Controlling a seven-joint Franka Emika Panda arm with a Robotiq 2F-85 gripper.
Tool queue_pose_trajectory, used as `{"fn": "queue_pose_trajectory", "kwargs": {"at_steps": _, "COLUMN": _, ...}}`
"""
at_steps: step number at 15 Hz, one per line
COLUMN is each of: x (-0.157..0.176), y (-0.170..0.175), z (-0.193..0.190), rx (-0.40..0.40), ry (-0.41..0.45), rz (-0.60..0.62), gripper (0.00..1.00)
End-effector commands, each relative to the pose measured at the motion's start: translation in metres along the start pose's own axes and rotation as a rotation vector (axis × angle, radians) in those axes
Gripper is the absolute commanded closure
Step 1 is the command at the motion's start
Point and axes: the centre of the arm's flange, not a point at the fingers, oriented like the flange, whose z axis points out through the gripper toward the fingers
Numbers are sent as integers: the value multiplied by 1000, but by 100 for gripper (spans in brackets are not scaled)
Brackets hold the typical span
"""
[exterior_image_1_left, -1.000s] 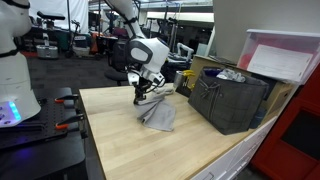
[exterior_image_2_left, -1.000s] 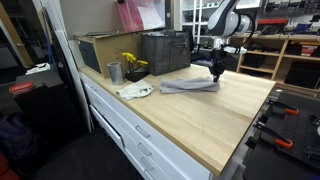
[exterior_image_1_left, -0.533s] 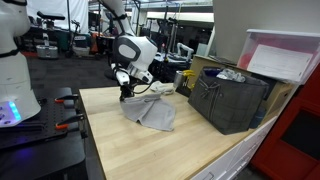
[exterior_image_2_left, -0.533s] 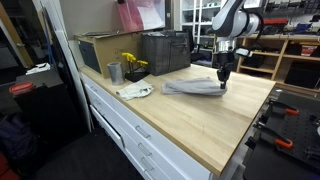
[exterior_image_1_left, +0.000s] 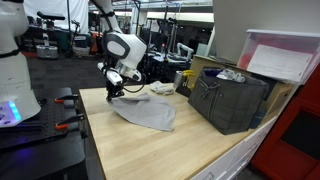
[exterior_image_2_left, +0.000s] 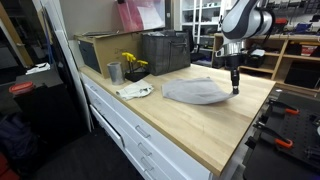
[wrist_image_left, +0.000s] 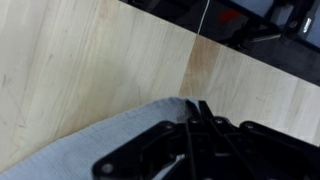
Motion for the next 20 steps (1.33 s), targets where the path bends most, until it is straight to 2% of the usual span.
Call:
{"fn": "queue_pose_trajectory", "kwargs": {"at_steps": 1, "x": -25, "y": -16, "z": -8, "rx": -19, "ry": -13, "rz": -121, "gripper": 99}}
{"fn": "queue_pose_trajectory", "kwargs": {"at_steps": 6, "x": -34, "y": -27, "z": -9, "rx": -47, "ry": -21, "rz": -242, "gripper": 99}}
{"fn": "queue_pose_trajectory", "kwargs": {"at_steps": 7, "x": -34, "y": -28, "z": -9, "rx": -42, "ry": -20, "rz": -250, "gripper": 92}}
{"fn": "queue_pose_trajectory", "kwargs": {"at_steps": 8, "x": -33, "y": -26, "z": -11, "rx": -36, "ry": -17, "rz": -247, "gripper": 69}}
{"fn": "queue_pose_trajectory", "kwargs": {"at_steps": 10, "x": -31, "y": -19, "z": -19, "rx": -39, "ry": -1, "rz": -215, "gripper": 65}}
{"fn": "queue_pose_trajectory", "kwargs": {"at_steps": 14, "x": -17, "y": 19, "z": -46, "rx": -51, "ry": 63, "rz": -62, "gripper": 36}}
{"fn": "queue_pose_trajectory", "kwargs": {"at_steps": 18, "x": 29, "y": 63, "z": -74, "rx": -59, "ry": 166, "rz": 123, "gripper": 5}}
{"fn": "queue_pose_trajectory", "kwargs": {"at_steps": 20, "x": 63, "y": 79, "z": -82, "rx": -34, "ry": 198, "rz": 185, "gripper": 0}}
